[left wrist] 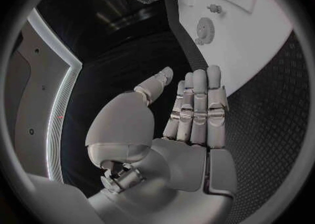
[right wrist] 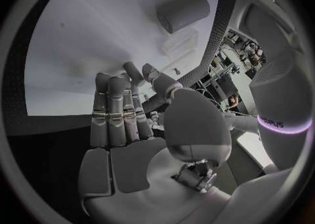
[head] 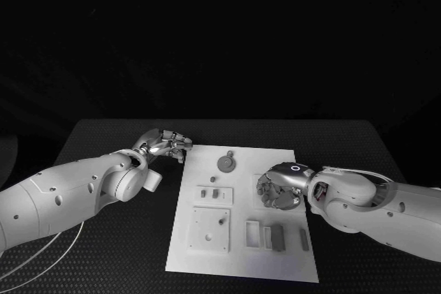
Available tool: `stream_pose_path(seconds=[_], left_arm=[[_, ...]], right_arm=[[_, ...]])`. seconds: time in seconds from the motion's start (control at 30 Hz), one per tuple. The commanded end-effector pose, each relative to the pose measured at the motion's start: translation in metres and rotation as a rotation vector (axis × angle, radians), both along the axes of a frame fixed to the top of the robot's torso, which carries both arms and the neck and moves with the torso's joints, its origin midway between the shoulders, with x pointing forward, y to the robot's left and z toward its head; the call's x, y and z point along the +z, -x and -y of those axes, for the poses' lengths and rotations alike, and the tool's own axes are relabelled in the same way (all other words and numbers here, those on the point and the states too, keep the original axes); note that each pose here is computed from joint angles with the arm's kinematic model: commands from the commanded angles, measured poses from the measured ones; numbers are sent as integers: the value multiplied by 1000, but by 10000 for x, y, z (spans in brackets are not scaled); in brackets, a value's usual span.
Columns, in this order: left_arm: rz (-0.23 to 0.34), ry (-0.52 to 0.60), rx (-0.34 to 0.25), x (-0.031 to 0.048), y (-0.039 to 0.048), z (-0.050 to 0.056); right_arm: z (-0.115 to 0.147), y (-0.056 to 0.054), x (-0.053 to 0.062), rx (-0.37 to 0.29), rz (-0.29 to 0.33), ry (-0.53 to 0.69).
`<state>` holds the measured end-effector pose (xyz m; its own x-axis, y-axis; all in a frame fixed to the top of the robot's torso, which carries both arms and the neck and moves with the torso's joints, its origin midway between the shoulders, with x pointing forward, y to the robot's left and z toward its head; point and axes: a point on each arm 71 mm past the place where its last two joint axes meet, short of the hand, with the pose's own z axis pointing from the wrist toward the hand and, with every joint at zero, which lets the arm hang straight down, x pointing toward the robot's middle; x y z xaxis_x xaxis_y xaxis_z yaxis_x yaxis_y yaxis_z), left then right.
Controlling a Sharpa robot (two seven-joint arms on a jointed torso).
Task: Assemble the parts on the task board
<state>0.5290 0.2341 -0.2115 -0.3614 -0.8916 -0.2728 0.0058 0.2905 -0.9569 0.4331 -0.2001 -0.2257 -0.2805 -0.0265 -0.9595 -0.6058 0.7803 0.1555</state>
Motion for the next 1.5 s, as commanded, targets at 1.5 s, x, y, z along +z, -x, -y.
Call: stream_pose_path(seconds=[1.5], left_arm=[[8, 8, -6, 11, -3, -10]], right_arm=[[-207, 68, 331, 56, 168, -81]])
